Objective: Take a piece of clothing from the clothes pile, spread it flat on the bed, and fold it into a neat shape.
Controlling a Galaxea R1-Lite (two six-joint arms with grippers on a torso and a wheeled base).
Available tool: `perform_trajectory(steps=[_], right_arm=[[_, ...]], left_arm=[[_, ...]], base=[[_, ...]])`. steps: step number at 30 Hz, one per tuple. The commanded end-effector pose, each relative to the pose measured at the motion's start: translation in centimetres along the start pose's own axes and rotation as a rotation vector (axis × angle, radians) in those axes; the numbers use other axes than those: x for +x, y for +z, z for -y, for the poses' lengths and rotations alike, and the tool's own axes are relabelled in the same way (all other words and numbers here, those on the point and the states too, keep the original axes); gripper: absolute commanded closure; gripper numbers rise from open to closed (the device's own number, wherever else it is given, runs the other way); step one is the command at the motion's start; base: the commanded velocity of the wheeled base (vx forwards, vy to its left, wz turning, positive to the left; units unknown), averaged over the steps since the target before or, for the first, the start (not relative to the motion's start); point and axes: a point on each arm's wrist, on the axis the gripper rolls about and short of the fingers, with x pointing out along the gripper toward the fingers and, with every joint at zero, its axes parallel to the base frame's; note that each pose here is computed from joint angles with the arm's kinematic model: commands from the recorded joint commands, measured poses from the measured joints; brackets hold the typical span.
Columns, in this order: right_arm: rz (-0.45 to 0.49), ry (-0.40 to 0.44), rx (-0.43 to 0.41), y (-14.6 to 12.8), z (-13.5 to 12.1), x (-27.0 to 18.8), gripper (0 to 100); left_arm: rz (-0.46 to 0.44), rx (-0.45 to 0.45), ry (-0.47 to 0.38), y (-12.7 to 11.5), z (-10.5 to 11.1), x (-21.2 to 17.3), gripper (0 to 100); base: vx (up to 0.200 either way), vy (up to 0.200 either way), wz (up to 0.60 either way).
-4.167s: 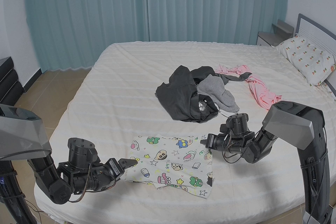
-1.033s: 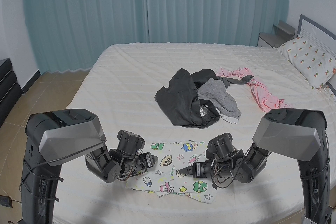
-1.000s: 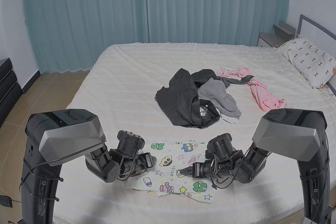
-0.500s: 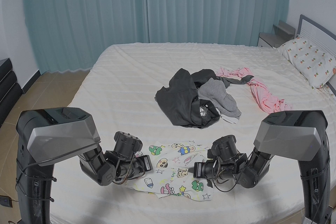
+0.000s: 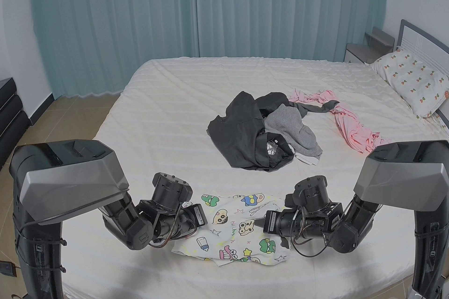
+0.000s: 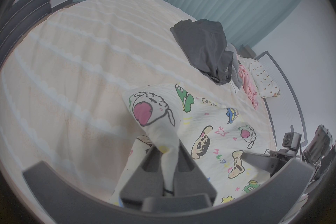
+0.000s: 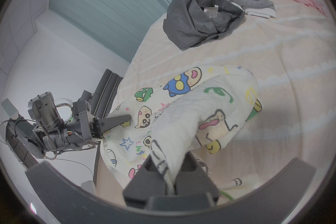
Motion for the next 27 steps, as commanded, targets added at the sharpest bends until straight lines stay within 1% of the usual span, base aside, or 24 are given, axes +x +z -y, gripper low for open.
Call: perform_trajectory(steps=[1,4,9,16,21,27], right_arm=[[0.012,0.013,-0.003,0.3,-0.5,-0.4,100],[0.018,0.013,-0.002,0.4,-0.6,-0.5,100],[0.025,0.017,-0.004,0.5,-0.7,-0.8,100],[0.045,0.024,-0.004,1.0,-1.0,-1.2,100],[0.049,0.025,-0.004,1.1,-1.0,-1.2,100],[0.068,0.03,-0.004,1.6,-1.2,-1.7,100]], left_arm=[[0.012,-0.008,-0.016,0.3,0.4,-0.6,100],[0.019,-0.008,-0.02,0.3,0.5,-0.9,100],[0.027,-0.01,-0.028,0.5,0.6,-1.4,100],[0.046,-0.054,-0.05,1.1,1.3,-1.3,100],[0.05,-0.063,-0.055,1.3,1.5,-1.2,100],[0.049,-0.053,-0.07,1.1,2.0,-1.3,100]], base=[[-0.2,0.0,0.0],[-0.2,0.0,0.0],[0.0,0.0,0.0],[0.0,0.0,0.0],[0.0,-0.2,0.0],[0.0,-0.2,0.0]])
